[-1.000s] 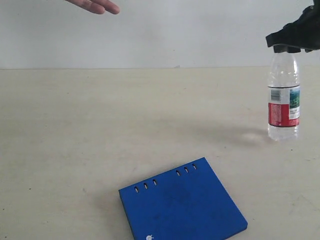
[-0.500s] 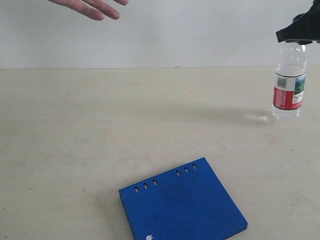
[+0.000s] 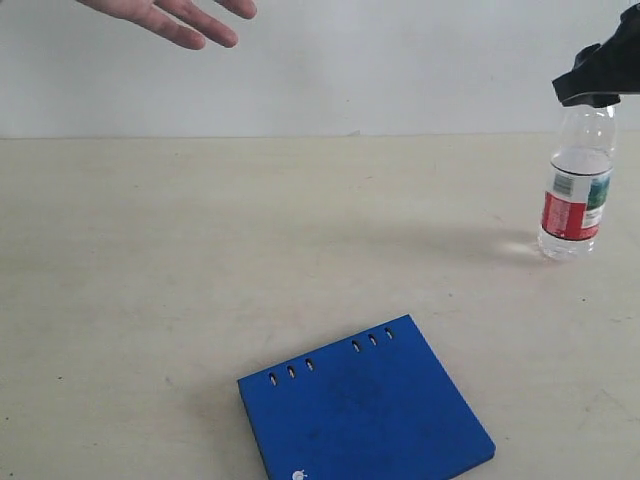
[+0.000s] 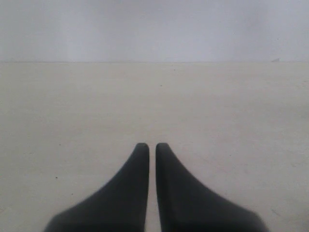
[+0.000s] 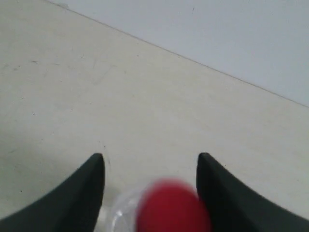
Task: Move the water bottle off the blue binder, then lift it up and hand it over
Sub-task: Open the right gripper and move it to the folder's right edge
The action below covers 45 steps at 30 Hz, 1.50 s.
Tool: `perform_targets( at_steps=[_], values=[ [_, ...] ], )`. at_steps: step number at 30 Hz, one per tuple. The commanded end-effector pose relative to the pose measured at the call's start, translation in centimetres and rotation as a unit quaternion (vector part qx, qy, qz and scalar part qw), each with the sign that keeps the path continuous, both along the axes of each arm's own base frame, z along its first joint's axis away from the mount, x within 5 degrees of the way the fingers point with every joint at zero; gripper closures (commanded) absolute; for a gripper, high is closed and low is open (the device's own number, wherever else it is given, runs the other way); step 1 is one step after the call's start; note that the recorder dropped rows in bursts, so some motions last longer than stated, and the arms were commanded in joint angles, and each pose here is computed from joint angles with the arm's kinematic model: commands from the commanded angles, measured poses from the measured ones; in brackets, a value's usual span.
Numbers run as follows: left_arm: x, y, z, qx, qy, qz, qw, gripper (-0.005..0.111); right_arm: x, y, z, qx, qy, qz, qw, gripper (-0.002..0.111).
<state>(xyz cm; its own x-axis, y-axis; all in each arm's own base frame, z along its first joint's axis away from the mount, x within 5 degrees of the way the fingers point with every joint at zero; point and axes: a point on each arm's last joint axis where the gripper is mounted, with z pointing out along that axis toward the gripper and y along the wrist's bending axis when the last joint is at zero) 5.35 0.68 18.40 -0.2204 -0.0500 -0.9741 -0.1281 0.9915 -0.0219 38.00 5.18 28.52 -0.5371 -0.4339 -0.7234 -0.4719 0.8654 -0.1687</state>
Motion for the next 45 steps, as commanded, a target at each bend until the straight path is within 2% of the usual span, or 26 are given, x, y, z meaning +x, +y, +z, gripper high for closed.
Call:
perform_targets(
  at_steps=[1, 5, 9, 11, 13, 16, 18, 19, 26, 31, 34, 36, 37, 39, 41, 42, 43, 45],
  values=[
    [0.0, 0.0, 0.1, -0.002, -0.004, -0.001, 1.0, 0.102, -0.2, -0.2, 0.9, -0.004, -0.019, -0.003, 1.0, 0.049],
    [0.0, 0.0, 0.1, -0.002, -0.004, -0.001, 1.0, 0.102, -1.0, -0.5, 3.7, -0.003, -0.077, -0.013, 0.997, 0.044],
    [0.0, 0.0, 0.1, -0.002, -0.004, -0.001, 1.0, 0.102, -3.1, -0.6, 7.5, 0.015, -0.135, -0.021, 0.991, 0.043],
    [0.0, 0.0, 0.1, -0.002, -0.004, -0.001, 1.0, 0.102, -4.6, -0.3, 9.0, 0.049, -0.132, -0.016, 0.99, 0.043],
    [0.0, 0.0, 0.1, -0.002, -0.004, -0.001, 1.0, 0.102, -6.3, 0.3, 9.5, 0.071, -0.091, 0.014, 0.993, 0.043],
    [0.0, 0.0, 0.1, -0.002, -0.004, -0.001, 1.0, 0.102, -8.7, 1.4, 8.2, 0.078, 0.04, 0.098, 0.991, 0.043],
    [0.0, 0.0, 0.1, -0.002, -0.004, -0.001, 1.0, 0.102, -10.4, 2.3, 6.8, 0.095, 0.141, 0.151, 0.974, 0.043],
    [0.0, 0.0, 0.1, -0.002, -0.004, -0.001, 1.0, 0.102, -10.8, 2.8, 6.4, 0.099, 0.158, 0.165, 0.969, 0.043],
    [0.0, 0.0, 0.1, -0.001, -0.004, -0.001, 1.0, 0.102, -13.4, 7.5, 3.6, 0.099, 0.213, 0.245, 0.94, 0.043],
    [0.0, 0.0, 0.2, 0.007, -0.004, 0.0, 1.0, 0.102, -16.4, 11.0, 0.5, 0.065, 0.245, 0.321, 0.913, 0.043],
    [0.1, 0.0, 0.7, 0.01, -0.035, -0.001, 0.999, 0.102, -17.5, 11.7, -1.5, 0.035, 0.233, 0.348, 0.907, 0.043],
    [0.3, -0.1, 1.9, -0.083, -0.109, 0.003, 0.991, 0.102, -17.4, 11.7, -2.9, 0.032, 0.215, 0.323, 0.921, 0.043],
    [0.3, -0.2, 2.3, -0.176, -0.141, 0.009, 0.974, 0.102, -17.3, 11.6, -3.4, 0.034, 0.209, 0.307, 0.928, 0.043],
    [0.3, -0.2, 2.6, -0.379, -0.171, 0.023, 0.909, 0.102, -16.9, 11.1, -4.6, 0.03, 0.193, 0.265, 0.944, 0.043],
    [0.3, -0.6, 2.3, -0.531, -0.152, 0.028, 0.833, 0.102, -16.6, 10.6, -5.6, 0.025, 0.179, 0.222, 0.958, 0.043],
    [0.3, -0.9, 2.1, -0.559, -0.132, 0.025, 0.818, 0.102, -16.6, 10.3, -6.1, 0.026, 0.176, 0.199, 0.964, 0.043],
    [0.3, -1.3, 1.8, -0.569, -0.108, 0.019, 0.815, 0.102, -16.7, 10.1, -6.8, 0.028, 0.181, 0.179, 0.967, 0.043],
    [0.2, -2.0, 1.1, -0.559, -0.054, 0.004, 0.828, 0.102, -17.0, 9.7, -7.7, 0.027, 0.192, 0.158, 0.968, 0.043]
  ],
)
